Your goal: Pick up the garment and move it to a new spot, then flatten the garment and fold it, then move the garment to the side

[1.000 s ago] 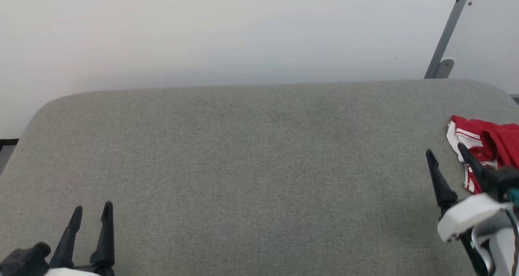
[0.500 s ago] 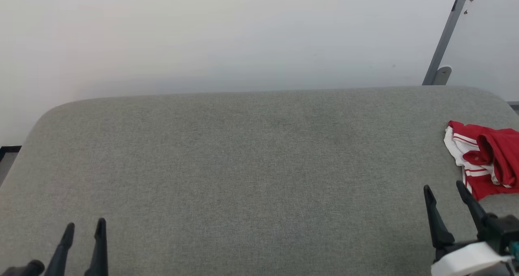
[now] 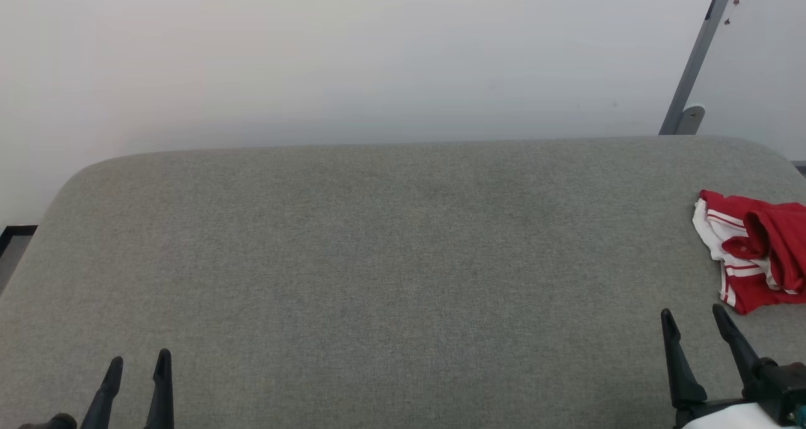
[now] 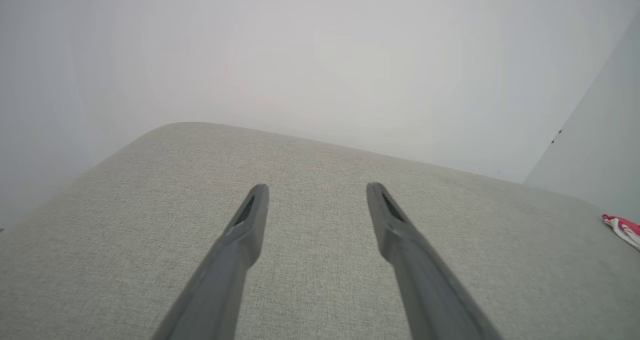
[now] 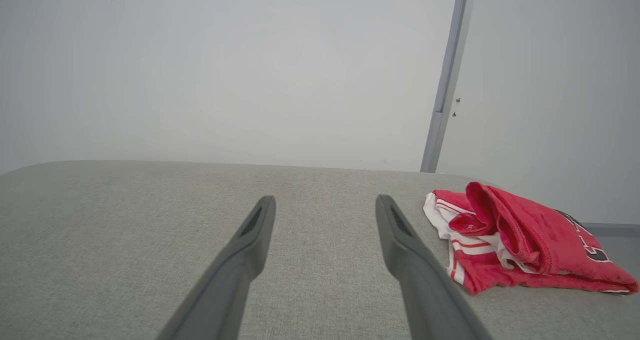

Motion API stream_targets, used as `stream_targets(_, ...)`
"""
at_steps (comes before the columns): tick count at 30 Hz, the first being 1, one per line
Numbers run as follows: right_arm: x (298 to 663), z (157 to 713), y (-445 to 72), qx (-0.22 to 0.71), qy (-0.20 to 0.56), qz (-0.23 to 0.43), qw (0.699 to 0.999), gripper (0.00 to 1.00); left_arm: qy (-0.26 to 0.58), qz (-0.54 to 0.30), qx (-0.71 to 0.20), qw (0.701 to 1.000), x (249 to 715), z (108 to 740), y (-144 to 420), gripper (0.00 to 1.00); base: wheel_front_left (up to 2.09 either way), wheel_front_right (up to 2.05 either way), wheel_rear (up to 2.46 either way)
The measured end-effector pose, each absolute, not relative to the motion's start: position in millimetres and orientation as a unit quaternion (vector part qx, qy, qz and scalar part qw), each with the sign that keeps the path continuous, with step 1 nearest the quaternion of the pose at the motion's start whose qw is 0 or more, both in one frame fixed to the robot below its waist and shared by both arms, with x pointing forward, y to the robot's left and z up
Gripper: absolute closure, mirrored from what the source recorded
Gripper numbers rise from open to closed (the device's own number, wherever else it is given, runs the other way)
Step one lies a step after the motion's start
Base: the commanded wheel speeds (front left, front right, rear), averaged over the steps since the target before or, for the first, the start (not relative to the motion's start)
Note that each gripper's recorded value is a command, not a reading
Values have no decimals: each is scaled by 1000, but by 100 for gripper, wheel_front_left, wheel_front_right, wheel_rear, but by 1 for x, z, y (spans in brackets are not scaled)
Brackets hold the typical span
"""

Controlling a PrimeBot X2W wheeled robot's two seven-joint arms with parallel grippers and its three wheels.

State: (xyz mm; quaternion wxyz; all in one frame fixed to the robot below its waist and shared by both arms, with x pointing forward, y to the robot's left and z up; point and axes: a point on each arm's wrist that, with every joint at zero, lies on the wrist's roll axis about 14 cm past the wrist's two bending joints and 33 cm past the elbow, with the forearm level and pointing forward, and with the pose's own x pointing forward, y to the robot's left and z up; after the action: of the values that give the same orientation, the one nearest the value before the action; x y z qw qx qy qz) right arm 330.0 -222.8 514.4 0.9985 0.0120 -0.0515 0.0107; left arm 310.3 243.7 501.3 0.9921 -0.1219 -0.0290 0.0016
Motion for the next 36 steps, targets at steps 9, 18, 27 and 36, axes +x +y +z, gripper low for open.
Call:
stream_targets(9,329,514,-221,16,-52,9,999,0,-31,4,-132,991,308,501,243,0,0,0,0)
stream_targets(18,329,515,-219,18,-54,8,998,0,-32,4,-143,989,306,501,240,0,0,0,0)
stream_targets(27,327,505,-215,24,-39,8,999,100,-18,13,-159,987,302,490,236,100,0,0,0)
stream_targets(36,326,491,-219,101,-11,-12,995,100,6,29,-221,975,303,477,234,100,0,0,0)
